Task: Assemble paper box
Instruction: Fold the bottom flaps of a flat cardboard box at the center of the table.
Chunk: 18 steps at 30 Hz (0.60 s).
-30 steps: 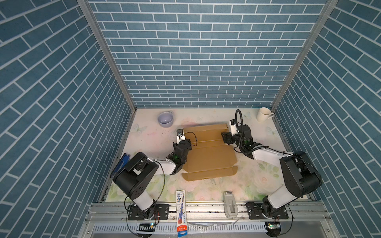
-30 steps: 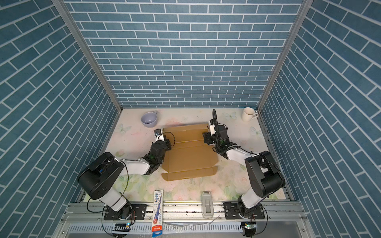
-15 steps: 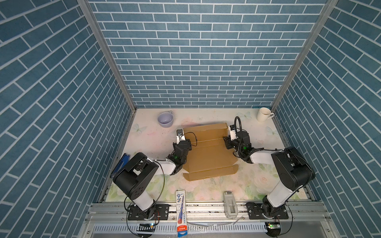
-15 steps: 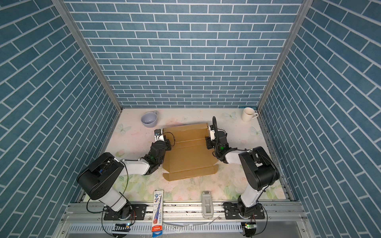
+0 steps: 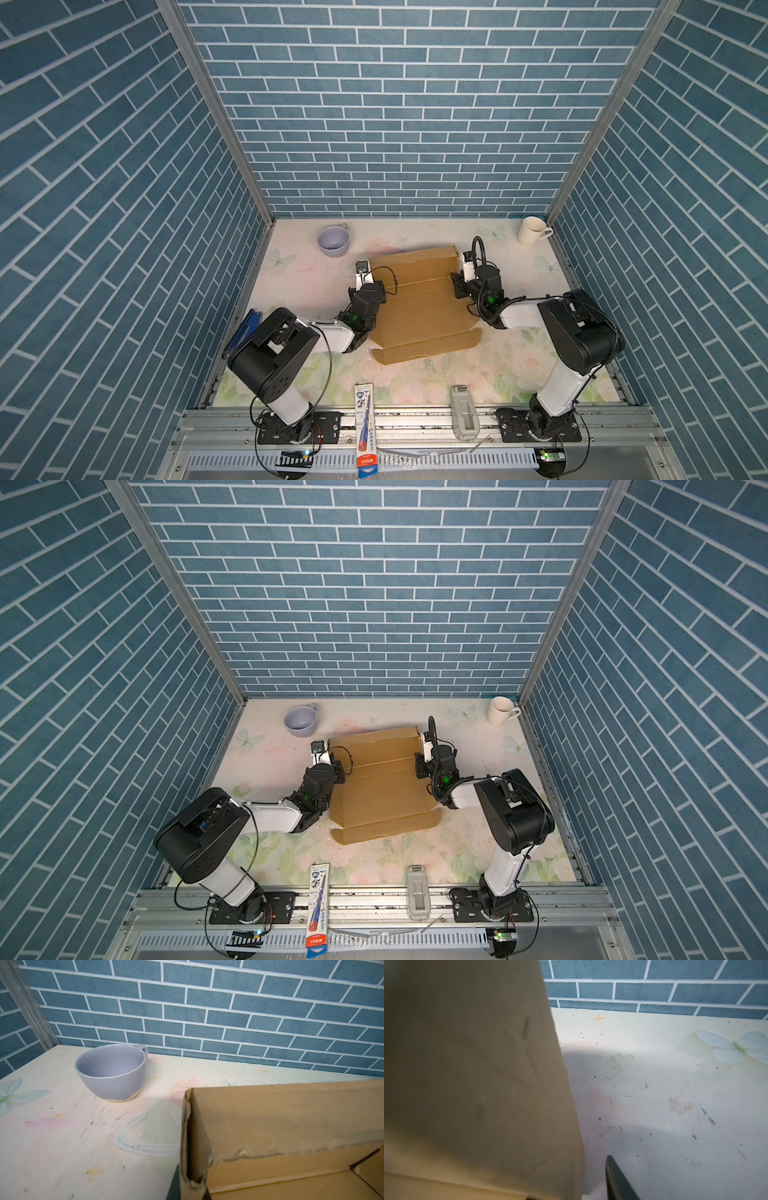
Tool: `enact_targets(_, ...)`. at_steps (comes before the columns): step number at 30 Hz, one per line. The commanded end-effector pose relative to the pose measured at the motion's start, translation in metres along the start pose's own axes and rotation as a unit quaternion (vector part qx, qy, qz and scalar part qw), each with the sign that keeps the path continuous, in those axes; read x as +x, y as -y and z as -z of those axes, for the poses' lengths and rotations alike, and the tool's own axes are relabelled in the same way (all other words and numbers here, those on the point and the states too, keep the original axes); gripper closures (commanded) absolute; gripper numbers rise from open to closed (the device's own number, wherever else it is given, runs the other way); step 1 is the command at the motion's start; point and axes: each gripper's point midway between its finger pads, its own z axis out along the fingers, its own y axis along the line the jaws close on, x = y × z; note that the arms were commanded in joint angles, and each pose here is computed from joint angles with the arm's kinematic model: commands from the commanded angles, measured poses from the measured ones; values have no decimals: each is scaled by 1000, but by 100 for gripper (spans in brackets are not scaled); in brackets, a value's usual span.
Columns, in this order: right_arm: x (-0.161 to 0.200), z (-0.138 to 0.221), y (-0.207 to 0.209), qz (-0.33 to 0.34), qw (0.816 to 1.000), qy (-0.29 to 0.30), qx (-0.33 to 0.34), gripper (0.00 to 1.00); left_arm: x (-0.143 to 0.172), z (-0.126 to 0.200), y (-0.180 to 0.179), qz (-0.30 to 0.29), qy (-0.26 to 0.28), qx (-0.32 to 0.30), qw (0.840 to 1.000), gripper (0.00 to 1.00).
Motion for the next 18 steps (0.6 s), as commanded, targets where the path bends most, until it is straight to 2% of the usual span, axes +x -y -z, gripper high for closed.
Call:
enact_targets(1, -6, -6, 4, 1, 1000, 3, 14, 72, 24, 2, -8, -18, -41, -4, 999, 100)
enact_targets(5, -7, -5, 4, -1, 1000, 5, 14, 83, 24, 2, -7, -18, -41, -3, 999, 100)
enact_targets(14, -18, 4, -1, -6, 1000, 3, 5, 90, 23, 2, -5, -18, -48, 0, 999, 100)
enact_targets(16, -20, 7, -4, -10, 1000, -6, -2, 88, 21, 1, -5, -20, -52, -1, 998, 100)
enact_targets(18, -22, 10, -6, -15, 1000, -21, -7, 78, 17, 0, -4, -18, -58, 2, 998, 100)
